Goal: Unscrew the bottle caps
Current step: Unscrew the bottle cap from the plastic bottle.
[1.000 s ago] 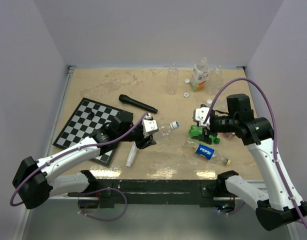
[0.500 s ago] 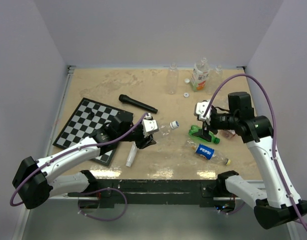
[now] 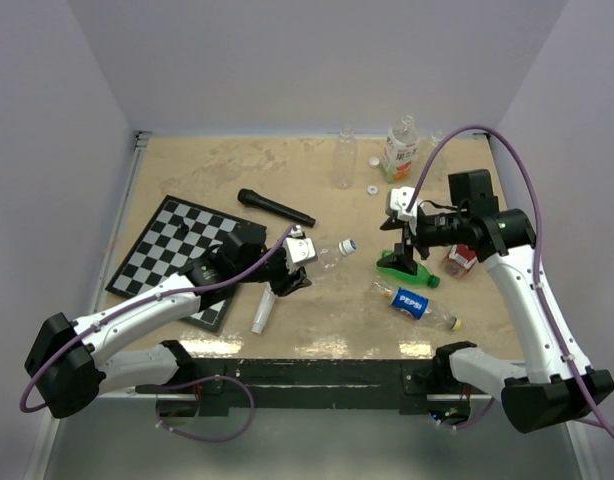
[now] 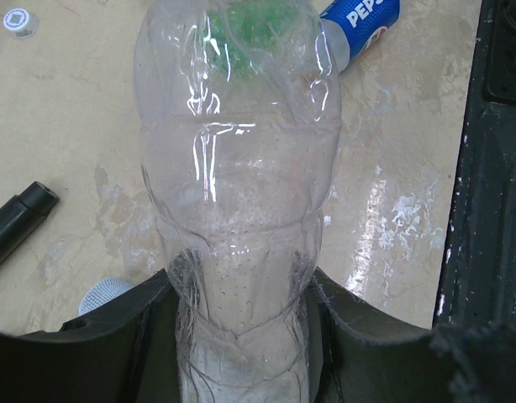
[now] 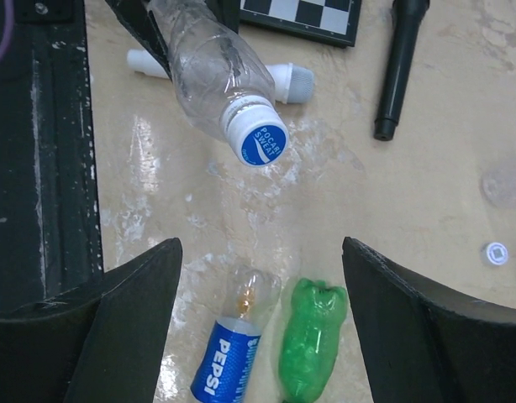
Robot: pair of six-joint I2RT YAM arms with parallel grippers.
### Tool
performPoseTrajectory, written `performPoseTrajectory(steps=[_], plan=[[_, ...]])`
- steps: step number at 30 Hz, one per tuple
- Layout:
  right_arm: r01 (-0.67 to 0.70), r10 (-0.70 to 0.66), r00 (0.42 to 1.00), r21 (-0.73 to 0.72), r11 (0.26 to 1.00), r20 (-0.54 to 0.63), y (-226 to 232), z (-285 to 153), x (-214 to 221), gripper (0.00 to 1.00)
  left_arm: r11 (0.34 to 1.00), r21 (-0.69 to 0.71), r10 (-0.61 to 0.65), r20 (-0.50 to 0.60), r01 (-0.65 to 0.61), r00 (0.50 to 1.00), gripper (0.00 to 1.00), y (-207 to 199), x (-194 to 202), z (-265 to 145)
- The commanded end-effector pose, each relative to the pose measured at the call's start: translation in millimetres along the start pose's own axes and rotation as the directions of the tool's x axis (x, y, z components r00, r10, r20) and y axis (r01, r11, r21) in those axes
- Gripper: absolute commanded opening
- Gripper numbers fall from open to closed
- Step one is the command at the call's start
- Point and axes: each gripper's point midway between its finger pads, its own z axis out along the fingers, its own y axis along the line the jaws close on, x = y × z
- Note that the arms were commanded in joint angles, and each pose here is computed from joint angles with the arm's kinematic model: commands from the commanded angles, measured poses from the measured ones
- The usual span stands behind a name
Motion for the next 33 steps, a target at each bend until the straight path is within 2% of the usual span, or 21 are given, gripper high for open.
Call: performPoseTrajectory(steps=[1, 9, 33], plan=[[-0.034, 0.040, 0.997, -0.089, 0.995, 0.068, 10.2, 1.4, -17.0, 0.79, 0.999, -0.030, 0.024, 0.043, -0.022, 0.999, 0.00, 5.8, -15.7, -4.9], [-0.066, 0.076, 0.994, -0.127, 0.990, 0.073, 10.1, 7.6, -14.6, 0.79, 0.999, -0.042, 0.022, 0.038, -0.021, 0.999, 0.00, 8.5, -14.2, -4.4], [-0.138, 0.147, 0.986, -0.112, 0.984, 0.077, 0.7, 10.7, -16.1, 0.80, 0.998, -0.052, 0.024, 0.037, -0.022, 0.999, 0.00, 10.3, -14.8, -4.8]])
